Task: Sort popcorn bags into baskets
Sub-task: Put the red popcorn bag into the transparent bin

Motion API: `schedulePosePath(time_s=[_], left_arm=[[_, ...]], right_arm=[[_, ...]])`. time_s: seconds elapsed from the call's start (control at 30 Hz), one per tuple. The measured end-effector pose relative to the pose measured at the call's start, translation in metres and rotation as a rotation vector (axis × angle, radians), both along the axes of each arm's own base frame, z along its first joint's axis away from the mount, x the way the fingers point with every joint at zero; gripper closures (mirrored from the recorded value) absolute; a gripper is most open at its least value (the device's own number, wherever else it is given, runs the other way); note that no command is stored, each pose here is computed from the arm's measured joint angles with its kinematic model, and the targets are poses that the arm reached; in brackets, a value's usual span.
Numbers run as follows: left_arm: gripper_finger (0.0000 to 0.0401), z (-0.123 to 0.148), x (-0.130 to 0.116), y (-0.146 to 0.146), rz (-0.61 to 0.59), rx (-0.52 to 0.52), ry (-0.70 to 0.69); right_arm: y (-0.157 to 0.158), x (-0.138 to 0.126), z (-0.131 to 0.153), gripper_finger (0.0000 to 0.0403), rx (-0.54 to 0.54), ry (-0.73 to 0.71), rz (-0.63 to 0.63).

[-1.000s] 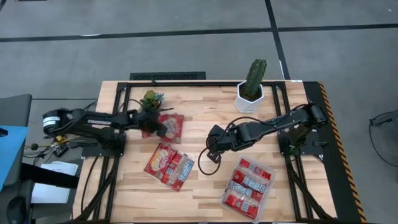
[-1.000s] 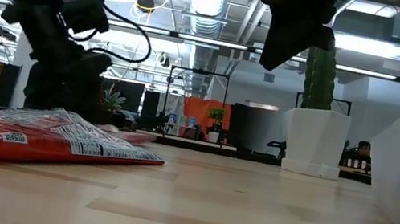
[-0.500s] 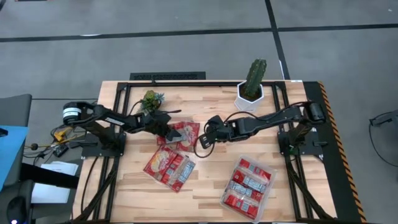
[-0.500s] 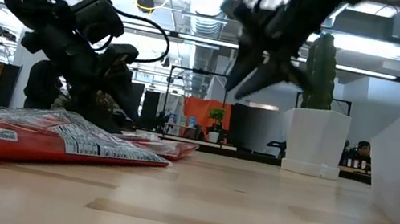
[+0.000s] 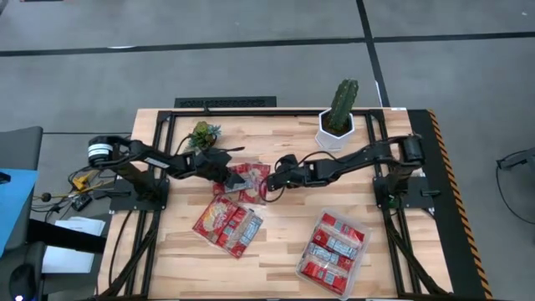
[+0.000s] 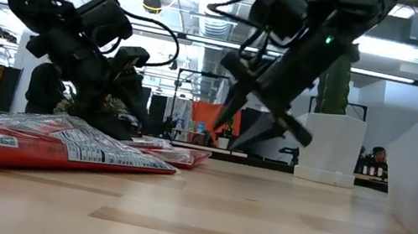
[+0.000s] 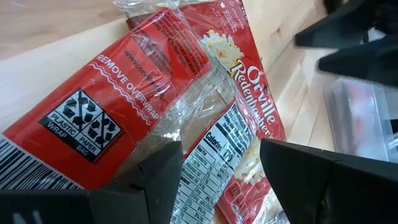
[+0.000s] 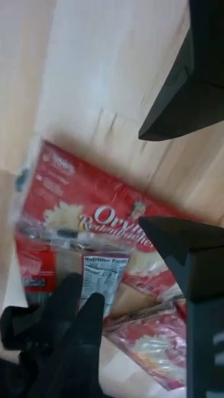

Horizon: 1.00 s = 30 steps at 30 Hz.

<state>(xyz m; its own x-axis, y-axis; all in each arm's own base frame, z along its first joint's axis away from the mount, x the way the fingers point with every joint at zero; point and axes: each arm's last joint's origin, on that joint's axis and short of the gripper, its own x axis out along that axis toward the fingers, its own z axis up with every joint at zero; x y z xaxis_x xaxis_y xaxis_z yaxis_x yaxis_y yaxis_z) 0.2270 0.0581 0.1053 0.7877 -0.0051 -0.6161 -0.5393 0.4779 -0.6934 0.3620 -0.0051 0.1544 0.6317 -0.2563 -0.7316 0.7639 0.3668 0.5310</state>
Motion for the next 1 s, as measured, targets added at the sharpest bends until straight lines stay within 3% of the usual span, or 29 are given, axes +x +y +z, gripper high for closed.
schedulePosePath(time_s=[0.27, 0.53, 0.63, 0.83, 1.0], left_arm=[[0.0189, 0.008, 0.011, -0.002, 0.003, 0.032, -0.008], [0.0189, 0.005, 0.009, -0.002, 0.005, 0.071, 0.030], [0.0189, 0.005, 0.009, -0.001, 0.003, 0.086, 0.033], [0.0189, 0.006, 0.009, -0.001, -0.004, 0.094, 0.031], [0.0189, 0.006, 0.008, 0.000, -0.043, 0.055, 0.018]], right_arm=[[-0.009, 0.024, -0.031, 0.0177, 0.024, 0.039, -0.019], [-0.018, 0.048, -0.039, 0.0184, 0.055, 0.000, 0.025], [-0.018, 0.050, -0.037, 0.0223, 0.038, 0.016, 0.050], [-0.023, 0.052, -0.036, 0.0377, 0.034, 0.012, 0.075], [-0.028, 0.048, -0.028, 0.0388, 0.049, 0.026, 0.079]])
